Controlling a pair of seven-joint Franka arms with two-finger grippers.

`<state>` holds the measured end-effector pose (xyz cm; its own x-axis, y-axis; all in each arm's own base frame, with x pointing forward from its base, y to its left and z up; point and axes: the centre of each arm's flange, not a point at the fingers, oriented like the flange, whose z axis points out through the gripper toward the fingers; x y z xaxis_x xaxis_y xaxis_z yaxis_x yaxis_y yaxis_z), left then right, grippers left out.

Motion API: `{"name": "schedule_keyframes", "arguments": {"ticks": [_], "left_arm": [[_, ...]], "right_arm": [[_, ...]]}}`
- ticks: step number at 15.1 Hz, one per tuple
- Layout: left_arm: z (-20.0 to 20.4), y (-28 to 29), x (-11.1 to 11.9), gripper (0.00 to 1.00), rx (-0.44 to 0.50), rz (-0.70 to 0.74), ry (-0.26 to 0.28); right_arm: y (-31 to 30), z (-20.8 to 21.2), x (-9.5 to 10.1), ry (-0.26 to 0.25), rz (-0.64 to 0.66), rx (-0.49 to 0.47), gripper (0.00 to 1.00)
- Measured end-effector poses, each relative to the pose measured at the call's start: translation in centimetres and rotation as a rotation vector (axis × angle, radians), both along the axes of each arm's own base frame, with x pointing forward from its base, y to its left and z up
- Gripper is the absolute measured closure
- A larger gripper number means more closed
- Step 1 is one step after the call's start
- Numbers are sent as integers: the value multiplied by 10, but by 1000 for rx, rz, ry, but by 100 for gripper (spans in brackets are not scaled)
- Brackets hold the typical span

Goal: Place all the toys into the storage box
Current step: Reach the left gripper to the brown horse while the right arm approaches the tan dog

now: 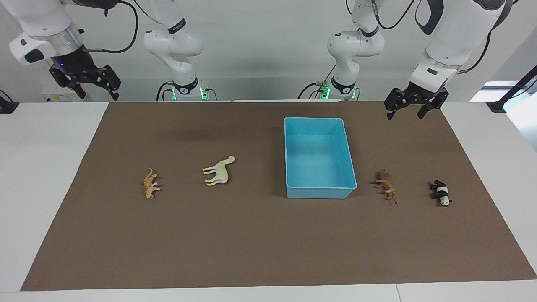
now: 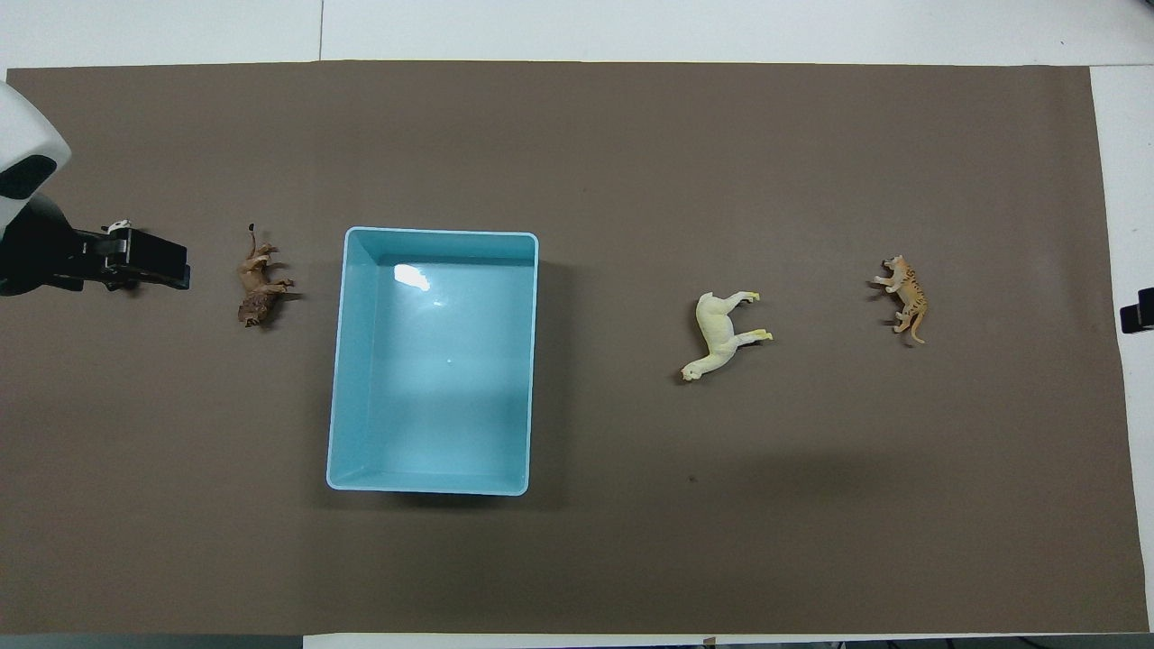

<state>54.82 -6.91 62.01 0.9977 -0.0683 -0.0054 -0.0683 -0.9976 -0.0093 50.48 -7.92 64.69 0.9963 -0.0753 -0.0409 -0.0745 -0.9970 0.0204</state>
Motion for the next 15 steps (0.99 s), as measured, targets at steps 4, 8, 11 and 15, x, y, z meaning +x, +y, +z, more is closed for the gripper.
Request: {"name": "schedule_keyframes", "arguments": {"ticks": [4, 8, 11, 15], "left_arm": [[0, 0, 0, 0, 0, 0, 0], [0, 1, 0, 0, 0, 0, 0], [-5, -1, 0, 0, 1, -4, 7], [-7, 4, 7, 0, -7, 7, -61]], "right_arm": [[0, 0, 0, 0, 0, 0, 0], [0, 0, -1, 5, -1, 1, 0], [0, -1, -2, 15, -1, 2, 0], [1, -4, -1, 14, 14, 3, 0]]}}
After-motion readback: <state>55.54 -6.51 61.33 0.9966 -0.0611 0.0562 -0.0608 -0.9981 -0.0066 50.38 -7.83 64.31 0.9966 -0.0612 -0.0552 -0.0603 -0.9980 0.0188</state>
